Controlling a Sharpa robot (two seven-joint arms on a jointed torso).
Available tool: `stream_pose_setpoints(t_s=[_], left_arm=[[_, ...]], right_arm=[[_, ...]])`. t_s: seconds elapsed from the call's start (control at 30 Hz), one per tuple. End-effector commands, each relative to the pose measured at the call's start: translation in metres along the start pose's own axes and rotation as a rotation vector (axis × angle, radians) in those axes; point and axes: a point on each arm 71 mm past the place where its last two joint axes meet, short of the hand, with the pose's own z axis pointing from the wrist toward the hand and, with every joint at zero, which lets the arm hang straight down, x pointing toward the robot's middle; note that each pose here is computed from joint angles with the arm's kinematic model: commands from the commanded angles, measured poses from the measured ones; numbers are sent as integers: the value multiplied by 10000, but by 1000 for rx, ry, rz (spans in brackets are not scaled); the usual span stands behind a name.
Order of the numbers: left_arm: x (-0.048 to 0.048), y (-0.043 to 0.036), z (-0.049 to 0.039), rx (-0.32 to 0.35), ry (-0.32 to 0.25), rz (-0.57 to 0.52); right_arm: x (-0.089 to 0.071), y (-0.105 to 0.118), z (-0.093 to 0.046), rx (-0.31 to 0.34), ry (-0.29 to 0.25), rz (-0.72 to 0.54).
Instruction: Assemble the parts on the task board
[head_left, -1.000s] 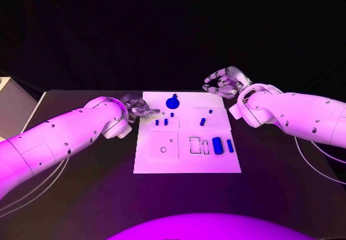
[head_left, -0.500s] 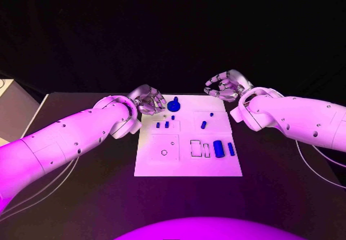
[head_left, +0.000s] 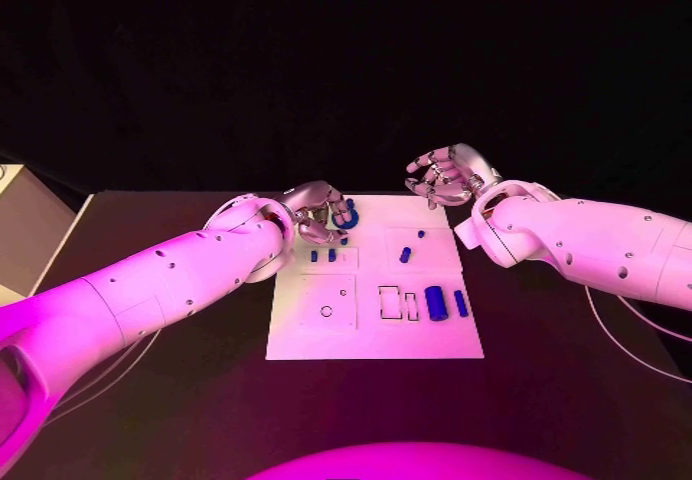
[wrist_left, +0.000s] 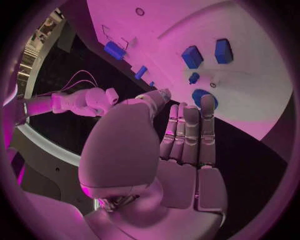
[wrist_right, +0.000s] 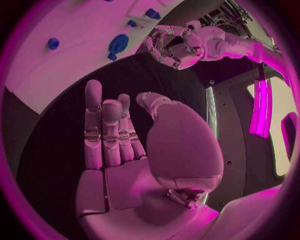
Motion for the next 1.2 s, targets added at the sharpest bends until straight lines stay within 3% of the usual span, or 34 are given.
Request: stream_pose_setpoints(t_s=[0.03,0.27,0.83,1.2], left_arm=[[70,-29,40,9,82,129],[128,5,91,-26,138,167],[122,6,169,-50,86,181],[150,-10,186,-66,112,177]], right_arm=[[5,30,5,-29,-8,8],[20,48,8,-29,-4,11],[34,96,19,-44,4,21],[39,105,25,-45,6,23]])
